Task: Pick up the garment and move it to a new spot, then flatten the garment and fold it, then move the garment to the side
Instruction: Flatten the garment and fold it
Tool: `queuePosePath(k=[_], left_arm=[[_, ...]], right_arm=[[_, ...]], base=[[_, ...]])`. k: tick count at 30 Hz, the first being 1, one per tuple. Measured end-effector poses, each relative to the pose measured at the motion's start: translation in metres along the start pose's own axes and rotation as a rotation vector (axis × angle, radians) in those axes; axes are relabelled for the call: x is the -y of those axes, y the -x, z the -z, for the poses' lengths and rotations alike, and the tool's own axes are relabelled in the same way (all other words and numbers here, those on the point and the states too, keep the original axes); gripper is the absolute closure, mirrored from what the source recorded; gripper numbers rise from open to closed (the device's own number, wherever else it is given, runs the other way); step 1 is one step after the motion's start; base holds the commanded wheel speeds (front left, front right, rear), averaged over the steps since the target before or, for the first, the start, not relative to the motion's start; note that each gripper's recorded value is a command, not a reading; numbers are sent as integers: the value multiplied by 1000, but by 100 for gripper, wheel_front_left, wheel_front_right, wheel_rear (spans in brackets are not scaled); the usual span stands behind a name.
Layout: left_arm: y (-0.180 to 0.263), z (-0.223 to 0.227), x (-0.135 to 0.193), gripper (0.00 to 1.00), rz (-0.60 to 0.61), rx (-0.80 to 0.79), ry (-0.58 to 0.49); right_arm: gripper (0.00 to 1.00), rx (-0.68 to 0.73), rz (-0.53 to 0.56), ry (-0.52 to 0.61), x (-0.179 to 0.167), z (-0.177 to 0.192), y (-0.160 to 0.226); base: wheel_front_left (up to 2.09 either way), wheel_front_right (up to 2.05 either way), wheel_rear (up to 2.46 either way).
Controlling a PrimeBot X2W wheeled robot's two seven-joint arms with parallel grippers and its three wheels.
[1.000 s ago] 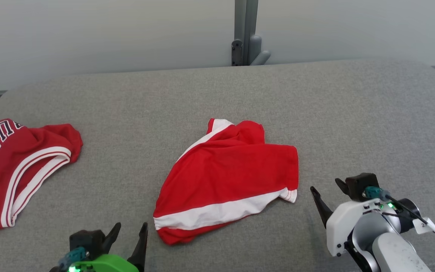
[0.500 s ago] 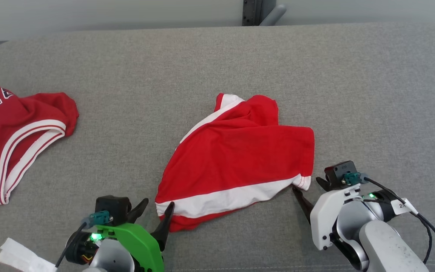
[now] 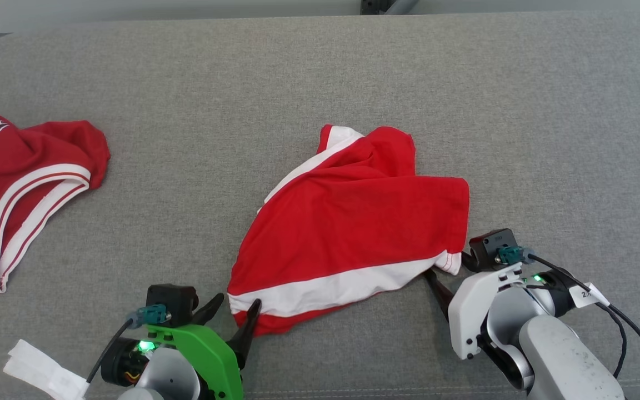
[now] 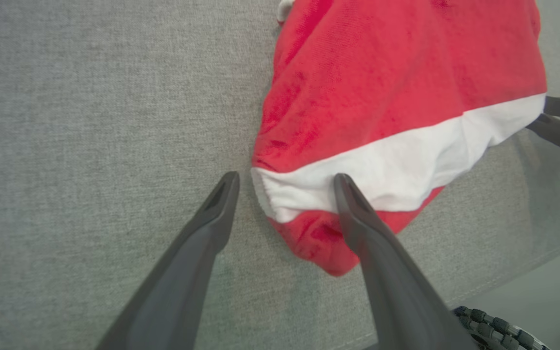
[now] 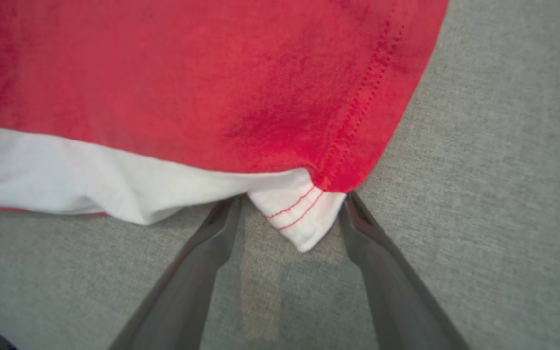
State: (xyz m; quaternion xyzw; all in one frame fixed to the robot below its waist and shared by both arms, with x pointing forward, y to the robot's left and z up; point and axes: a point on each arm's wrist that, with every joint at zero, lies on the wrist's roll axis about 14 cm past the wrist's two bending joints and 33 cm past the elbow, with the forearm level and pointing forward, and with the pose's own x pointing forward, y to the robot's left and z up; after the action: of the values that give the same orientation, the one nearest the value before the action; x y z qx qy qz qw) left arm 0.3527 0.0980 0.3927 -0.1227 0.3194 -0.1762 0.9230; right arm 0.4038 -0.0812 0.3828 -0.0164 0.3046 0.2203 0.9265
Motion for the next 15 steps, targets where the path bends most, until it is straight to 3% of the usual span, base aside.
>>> queuePosePath(k=[4,5,6,7,8,9,10,11,15], left_arm=[[-1,5,1,0,2,-23,5],[-1,7,1,6,3,-39,5],[-1,10,2,17,6,-55,2],[-2,12,2,51,8,-60,2],[-2,12,2,57,9,-60,3],[-2,12,3,76,10,-61,3],[-2,13,3,87,11,-66,1],[-2,15,3,100,13,-73,0],[-1,23,10,100,43,-127,-3]], right_arm=[[0,0,-1,2,0,1,1],[0,2,-1,4,0,0,1],[0,6,0,6,1,-1,1],[0,6,1,7,2,0,1],[5,6,1,8,2,0,0],[51,4,0,10,2,0,0],[82,2,-2,13,2,0,-1],[100,3,-4,16,2,-1,-2],[100,-10,-12,30,2,-2,-2]], base=[[0,0,0],[0,0,0],[0,0,0],[0,0,0],[0,0,0],[0,0,0],[0,0,0],[0,0,0],[0,0,0]])
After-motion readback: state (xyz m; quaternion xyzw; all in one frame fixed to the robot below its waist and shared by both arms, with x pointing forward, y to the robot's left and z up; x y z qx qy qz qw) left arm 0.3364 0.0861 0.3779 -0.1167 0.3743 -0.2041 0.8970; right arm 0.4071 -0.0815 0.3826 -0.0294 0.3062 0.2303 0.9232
